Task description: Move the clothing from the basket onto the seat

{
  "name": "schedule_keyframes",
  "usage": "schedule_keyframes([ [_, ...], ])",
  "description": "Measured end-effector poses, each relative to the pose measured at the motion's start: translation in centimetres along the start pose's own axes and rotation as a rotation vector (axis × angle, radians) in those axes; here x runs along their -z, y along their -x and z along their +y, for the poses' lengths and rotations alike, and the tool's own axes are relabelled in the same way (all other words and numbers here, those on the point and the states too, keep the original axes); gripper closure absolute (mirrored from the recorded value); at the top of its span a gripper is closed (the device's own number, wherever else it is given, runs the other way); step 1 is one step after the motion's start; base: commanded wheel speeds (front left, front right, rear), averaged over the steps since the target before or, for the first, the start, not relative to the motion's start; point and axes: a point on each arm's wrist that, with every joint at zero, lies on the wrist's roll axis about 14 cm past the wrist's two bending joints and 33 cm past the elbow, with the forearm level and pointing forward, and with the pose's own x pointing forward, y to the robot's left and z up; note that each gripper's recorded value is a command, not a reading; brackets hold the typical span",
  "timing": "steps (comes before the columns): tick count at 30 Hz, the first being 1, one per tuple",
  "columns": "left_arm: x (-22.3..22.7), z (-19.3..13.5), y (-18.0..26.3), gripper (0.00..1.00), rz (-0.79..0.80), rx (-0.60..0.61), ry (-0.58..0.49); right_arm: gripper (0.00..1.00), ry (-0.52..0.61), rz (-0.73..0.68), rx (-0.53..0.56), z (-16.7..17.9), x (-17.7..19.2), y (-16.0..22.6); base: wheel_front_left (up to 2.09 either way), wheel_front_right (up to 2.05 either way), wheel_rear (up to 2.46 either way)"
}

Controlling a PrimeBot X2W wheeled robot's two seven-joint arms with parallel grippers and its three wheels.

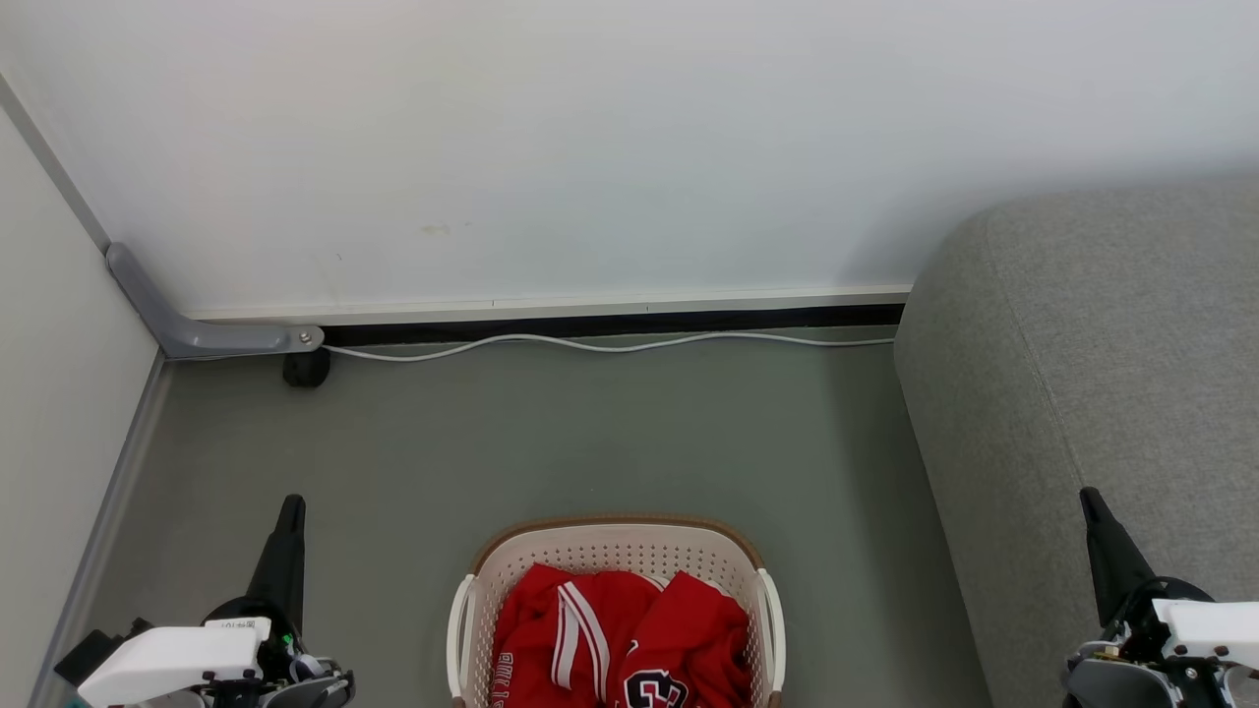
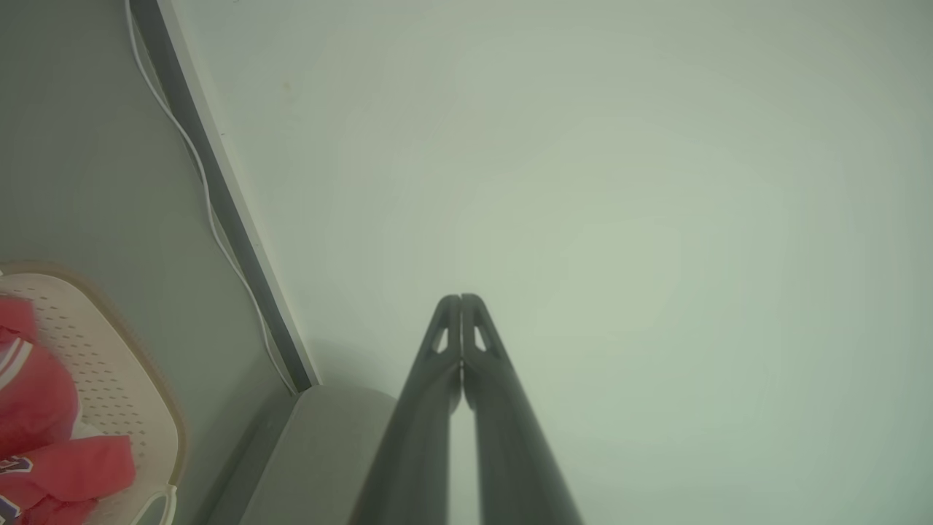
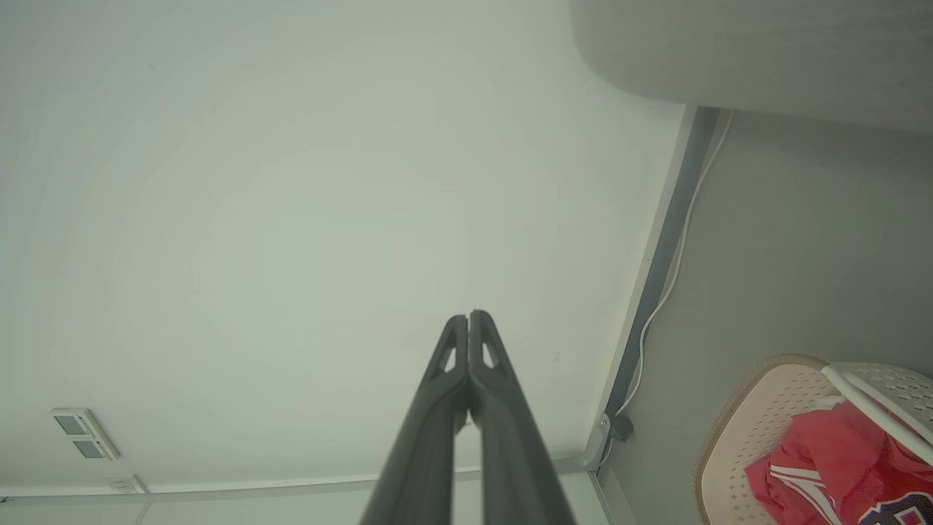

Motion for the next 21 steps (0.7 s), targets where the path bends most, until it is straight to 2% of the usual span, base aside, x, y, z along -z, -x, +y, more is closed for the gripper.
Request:
schedule_keyframes([
  [21,0.01,0.0,0.0,1.0,0.0,0.0,0.0,1.0,0.0,0.0,0.0,0.0,0.0,0.0,0.0,0.0,0.0],
])
